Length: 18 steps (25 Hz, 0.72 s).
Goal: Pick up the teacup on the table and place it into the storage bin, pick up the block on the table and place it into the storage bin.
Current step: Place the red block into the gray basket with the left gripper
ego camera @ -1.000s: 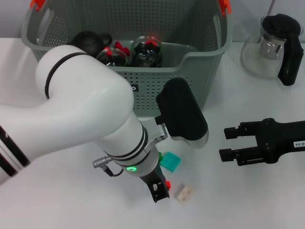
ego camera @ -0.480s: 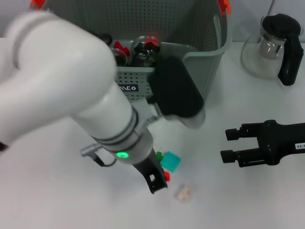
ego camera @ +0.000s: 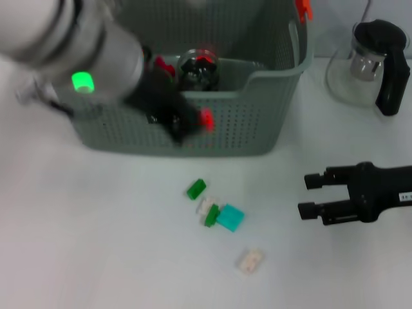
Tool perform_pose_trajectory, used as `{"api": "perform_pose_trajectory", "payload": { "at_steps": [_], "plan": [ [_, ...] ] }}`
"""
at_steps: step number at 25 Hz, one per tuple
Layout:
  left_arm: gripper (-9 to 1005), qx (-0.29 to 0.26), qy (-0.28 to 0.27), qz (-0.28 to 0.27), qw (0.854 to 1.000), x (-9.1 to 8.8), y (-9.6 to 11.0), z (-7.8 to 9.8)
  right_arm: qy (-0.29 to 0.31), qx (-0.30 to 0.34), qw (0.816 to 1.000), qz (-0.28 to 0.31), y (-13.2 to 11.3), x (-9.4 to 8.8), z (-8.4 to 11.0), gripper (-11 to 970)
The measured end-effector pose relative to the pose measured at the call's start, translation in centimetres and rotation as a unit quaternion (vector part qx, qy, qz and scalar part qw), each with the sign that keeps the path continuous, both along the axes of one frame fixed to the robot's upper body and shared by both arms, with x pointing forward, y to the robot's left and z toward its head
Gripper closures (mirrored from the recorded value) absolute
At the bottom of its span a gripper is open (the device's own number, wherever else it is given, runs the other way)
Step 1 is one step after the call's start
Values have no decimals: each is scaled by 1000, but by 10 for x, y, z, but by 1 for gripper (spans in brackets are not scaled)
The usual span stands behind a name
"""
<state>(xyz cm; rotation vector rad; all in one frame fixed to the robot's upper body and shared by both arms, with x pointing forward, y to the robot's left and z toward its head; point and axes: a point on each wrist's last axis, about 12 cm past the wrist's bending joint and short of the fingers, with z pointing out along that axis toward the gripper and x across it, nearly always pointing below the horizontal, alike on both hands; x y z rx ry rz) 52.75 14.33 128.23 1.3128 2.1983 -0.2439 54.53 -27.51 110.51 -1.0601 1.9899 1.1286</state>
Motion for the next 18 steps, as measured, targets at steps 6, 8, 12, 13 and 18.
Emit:
{"api": "perform_pose_trajectory", "payload": {
  "at_steps": [6,8,12,13,18],
  "plan": [
    [856,-70,-94,46,992,50,9,43,-2,1,1000,4,3,1,1,135],
    [853,-75,-106,70,989,71,10,42,-2,1,1000,5,3,1,1,136],
    [846,-66,-118,123,983,106,14,24,-2,1,1000,5,3,1,1,137],
    [844,-66,-122,134,981,113,15,19,-2,1,1000,4,3,1,1,136],
    [835,-66,-134,173,974,130,21,6,-1,0,1000,2,2,2,2,135]
  ]
}}
